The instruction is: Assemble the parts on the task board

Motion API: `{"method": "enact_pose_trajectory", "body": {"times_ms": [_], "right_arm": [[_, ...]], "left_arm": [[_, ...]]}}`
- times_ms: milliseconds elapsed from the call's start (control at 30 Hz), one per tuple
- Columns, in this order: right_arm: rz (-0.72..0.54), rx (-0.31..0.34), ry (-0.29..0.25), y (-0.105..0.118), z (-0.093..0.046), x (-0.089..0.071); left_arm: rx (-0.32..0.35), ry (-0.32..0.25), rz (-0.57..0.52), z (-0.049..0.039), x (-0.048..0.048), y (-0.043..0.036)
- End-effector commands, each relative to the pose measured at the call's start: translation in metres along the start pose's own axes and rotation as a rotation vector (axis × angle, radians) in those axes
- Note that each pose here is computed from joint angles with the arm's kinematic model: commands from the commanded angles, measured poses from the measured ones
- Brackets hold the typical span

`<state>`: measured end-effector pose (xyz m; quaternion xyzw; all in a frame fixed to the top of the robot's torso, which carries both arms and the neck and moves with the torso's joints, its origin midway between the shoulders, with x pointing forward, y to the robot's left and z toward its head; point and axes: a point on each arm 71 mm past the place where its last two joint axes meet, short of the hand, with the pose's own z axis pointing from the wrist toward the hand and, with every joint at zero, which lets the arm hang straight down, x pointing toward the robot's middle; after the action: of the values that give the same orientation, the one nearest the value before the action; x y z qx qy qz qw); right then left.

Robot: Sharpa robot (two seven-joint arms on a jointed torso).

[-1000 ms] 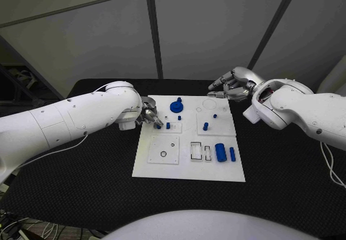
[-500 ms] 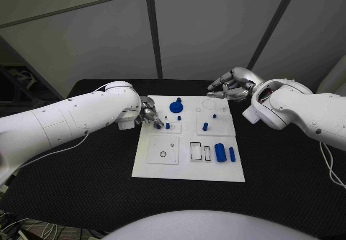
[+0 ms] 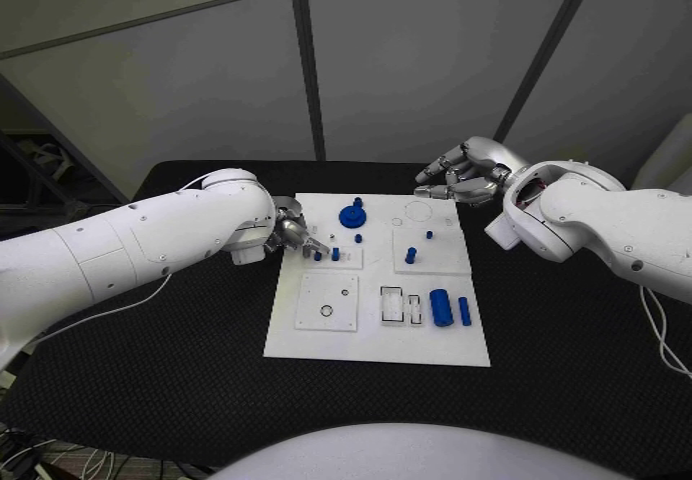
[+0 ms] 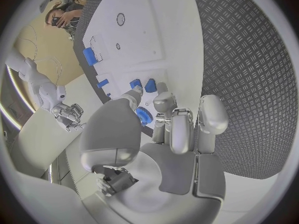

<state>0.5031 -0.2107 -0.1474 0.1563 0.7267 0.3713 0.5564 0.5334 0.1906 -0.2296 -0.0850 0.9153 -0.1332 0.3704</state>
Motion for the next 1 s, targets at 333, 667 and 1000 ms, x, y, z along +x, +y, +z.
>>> {"method": "enact_pose_trajectory", "body": {"times_ms": [333, 667, 1000], "right_arm": [[-0.003, -0.009, -0.005, 0.000, -0.001, -0.002], [-0.003, -0.008, -0.006, 0.000, -0.001, -0.003], [-0.013, -0.018, -0.002, 0.003, 0.000, -0.001]], "left_arm": [[0.173, -0.175, -0.304, -0.0083, -0.0220, 0.0002], [0.441, -0.278, -0.305, -0.0128, -0.0293, -0.0264], [0.589, -0.409, 0.037, -0.0065, -0.0171, -0.0579]]}}
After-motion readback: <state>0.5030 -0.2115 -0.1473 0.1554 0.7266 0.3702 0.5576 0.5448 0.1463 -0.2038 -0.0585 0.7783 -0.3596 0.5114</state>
